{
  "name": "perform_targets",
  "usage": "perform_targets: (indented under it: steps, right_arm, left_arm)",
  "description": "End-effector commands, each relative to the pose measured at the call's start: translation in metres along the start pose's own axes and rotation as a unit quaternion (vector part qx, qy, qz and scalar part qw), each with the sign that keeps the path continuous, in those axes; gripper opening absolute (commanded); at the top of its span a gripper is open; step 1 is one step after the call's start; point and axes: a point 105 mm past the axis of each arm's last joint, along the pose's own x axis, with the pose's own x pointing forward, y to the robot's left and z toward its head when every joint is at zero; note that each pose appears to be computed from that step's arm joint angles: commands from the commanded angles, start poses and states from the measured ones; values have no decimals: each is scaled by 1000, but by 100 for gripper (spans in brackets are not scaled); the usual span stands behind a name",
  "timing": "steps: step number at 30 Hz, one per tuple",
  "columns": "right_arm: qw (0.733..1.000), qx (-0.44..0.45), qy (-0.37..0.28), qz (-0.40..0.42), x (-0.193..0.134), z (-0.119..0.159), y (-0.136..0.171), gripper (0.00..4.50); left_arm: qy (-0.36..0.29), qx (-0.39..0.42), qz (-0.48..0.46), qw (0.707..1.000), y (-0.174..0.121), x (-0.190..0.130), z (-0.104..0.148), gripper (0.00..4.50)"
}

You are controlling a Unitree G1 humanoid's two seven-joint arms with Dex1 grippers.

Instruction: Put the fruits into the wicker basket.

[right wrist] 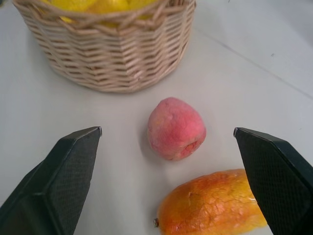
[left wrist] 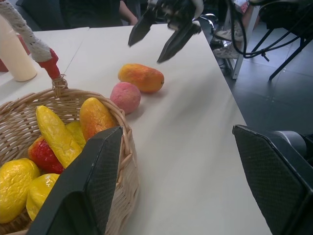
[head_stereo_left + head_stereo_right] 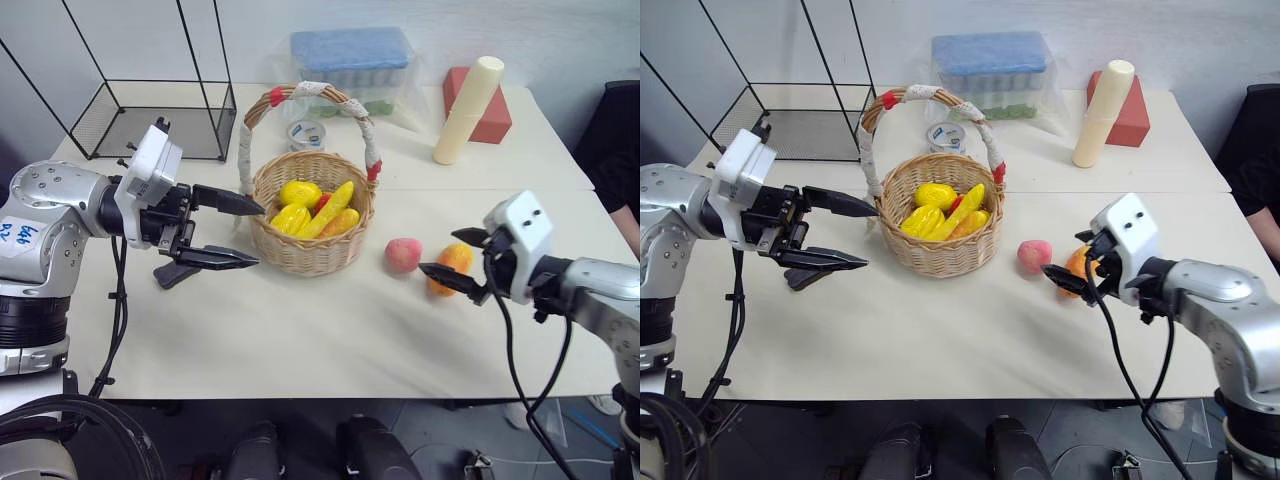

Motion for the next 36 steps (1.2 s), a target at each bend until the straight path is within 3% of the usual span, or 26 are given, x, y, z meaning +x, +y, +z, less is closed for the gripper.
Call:
perform_targets:
  steps: [1, 13, 15, 21, 23, 29, 36]
  right_arm:
    - [999, -32, -5, -20, 19, 0, -11, 448]
    - [998, -55, 24, 5, 72, -23, -16, 448]
    - [998, -58, 13, 3, 75, -21, -18, 410]
    - [996, -52, -41, 58, 57, 4, 2, 232]
    - [994, -57, -48, 77, 51, 12, 12, 194]
    - [991, -85, -74, 67, 42, 43, 13, 185]
    - [974, -88, -176, 112, 50, 118, 42, 185]
  left_arm:
    - [-8, 30, -16, 999, -6, 7, 16, 378]
    - [-7, 31, -15, 999, -6, 9, 18, 378]
    - [-6, 30, -11, 999, -5, 9, 18, 378]
    - [-7, 11, 28, 1000, 0, -1, 15, 378]
    - [-3, 8, 38, 999, 2, -4, 12, 378]
    - [-8, 12, 48, 999, 4, -5, 16, 378]
    - [-7, 12, 53, 999, 6, -5, 15, 378]
